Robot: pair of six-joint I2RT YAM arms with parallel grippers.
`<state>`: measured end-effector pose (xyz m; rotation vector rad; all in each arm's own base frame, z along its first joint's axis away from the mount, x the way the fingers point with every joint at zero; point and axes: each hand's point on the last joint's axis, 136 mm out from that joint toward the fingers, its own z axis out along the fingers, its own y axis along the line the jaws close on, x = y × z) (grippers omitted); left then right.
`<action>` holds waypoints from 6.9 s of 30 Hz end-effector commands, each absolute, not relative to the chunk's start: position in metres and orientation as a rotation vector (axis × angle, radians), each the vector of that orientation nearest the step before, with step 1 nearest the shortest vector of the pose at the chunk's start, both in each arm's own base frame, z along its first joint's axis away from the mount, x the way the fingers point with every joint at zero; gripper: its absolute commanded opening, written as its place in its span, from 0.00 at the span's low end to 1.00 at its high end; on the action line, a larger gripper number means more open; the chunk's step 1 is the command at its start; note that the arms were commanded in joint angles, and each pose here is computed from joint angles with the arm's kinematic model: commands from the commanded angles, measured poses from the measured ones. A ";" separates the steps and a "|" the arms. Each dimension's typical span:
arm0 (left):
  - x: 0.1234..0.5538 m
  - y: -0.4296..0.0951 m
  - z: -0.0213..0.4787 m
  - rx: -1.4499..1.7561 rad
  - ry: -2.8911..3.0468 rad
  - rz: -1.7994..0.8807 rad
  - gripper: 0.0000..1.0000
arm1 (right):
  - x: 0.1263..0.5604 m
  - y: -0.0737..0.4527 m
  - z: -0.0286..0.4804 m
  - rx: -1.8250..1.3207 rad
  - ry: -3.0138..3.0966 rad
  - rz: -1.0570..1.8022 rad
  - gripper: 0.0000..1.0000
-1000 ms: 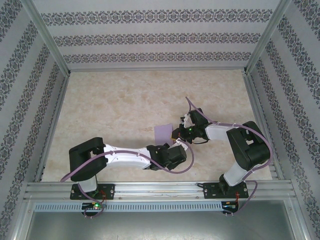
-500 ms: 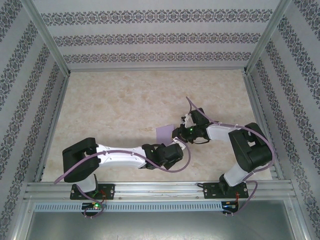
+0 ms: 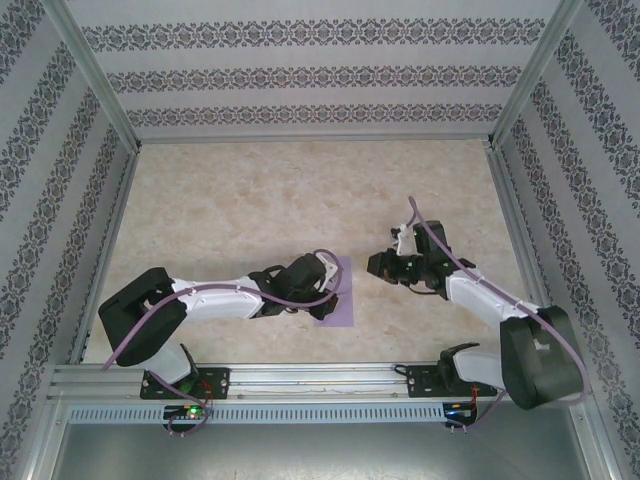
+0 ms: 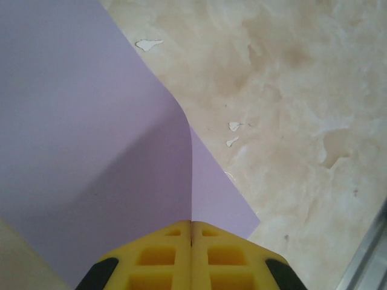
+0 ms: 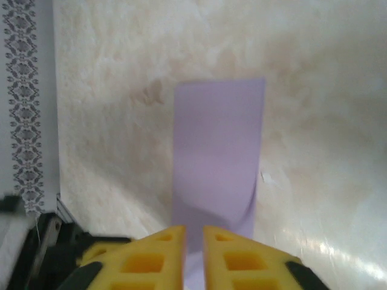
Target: Fold a paper plane with a square sheet of paper (fold left side to right side)
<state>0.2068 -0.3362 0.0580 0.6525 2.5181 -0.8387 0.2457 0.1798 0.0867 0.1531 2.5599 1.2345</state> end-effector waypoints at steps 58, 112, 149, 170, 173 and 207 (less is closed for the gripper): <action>0.226 -0.326 0.050 0.454 2.534 -1.087 0.00 | 0.162 0.226 -0.014 0.078 2.923 1.052 0.00; 0.229 -0.310 0.045 0.529 2.540 -1.110 0.02 | 0.158 0.228 -0.003 -0.015 2.936 1.050 0.00; 0.242 -0.298 0.026 0.556 2.598 -1.010 0.02 | 0.155 0.225 -0.006 -0.017 2.953 1.034 0.00; 0.246 -0.297 0.017 0.548 2.606 -0.981 0.02 | 0.153 0.225 -0.008 -0.026 2.964 1.035 0.00; 0.246 -0.297 0.014 0.546 2.611 -0.984 0.02 | 0.153 0.225 -0.008 -0.023 2.964 1.037 0.00; 0.235 -0.288 -0.004 0.557 2.686 -0.931 0.01 | 0.203 0.286 0.048 -0.091 2.709 1.256 0.00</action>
